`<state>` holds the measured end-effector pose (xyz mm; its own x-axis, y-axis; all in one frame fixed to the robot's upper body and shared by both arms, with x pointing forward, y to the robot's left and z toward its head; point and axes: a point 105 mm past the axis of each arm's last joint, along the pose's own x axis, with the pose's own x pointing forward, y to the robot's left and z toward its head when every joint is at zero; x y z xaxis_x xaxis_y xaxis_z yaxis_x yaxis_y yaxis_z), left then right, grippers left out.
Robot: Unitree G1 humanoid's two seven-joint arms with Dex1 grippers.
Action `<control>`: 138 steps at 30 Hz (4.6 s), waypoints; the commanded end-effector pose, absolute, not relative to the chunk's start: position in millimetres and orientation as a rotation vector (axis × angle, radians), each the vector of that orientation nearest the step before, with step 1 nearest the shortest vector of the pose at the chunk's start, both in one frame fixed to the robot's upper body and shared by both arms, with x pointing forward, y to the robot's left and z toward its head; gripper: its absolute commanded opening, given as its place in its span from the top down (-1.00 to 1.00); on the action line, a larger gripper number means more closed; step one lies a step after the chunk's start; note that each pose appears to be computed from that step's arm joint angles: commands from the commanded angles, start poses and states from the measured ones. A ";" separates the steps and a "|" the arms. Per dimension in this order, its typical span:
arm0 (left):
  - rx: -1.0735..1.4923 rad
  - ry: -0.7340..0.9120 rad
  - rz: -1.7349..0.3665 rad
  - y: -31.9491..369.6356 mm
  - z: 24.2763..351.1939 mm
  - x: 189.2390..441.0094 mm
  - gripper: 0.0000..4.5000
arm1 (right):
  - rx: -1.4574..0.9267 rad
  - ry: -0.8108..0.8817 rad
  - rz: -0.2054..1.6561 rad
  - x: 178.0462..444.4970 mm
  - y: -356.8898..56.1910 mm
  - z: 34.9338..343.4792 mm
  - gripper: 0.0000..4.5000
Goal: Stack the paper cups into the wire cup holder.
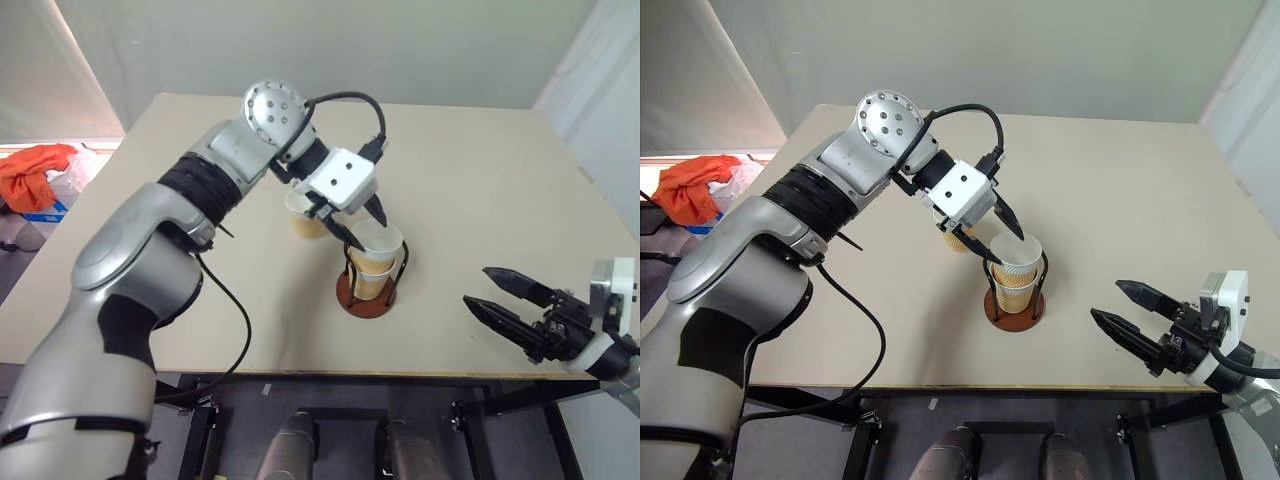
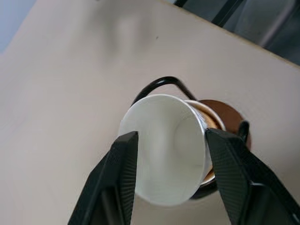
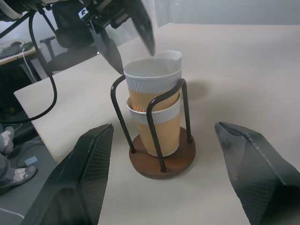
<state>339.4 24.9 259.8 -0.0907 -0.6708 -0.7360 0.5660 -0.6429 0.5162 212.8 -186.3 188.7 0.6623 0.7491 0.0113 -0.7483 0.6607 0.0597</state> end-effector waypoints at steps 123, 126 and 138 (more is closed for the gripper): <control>0.713 -0.096 -1.694 126.9 311.5 316.7 -0.59 | -0.250 0.152 1.055 244.6 -188.7 211.1 -0.62; 0.631 -0.004 -1.511 172.6 300.9 315.6 -0.59 | -0.286 0.164 1.122 258.8 -190.7 216.7 -0.62; 0.458 0.227 -1.091 265.0 269.6 263.8 -0.59 | -0.367 0.200 1.269 289.2 -199.6 224.7 -0.62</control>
<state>269.9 261.7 248.9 0.4049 -0.8135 -0.4176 0.9143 0.3647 0.1761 289.7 -199.2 216.9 0.3085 0.8845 -0.3501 -0.9511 0.2812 -0.1277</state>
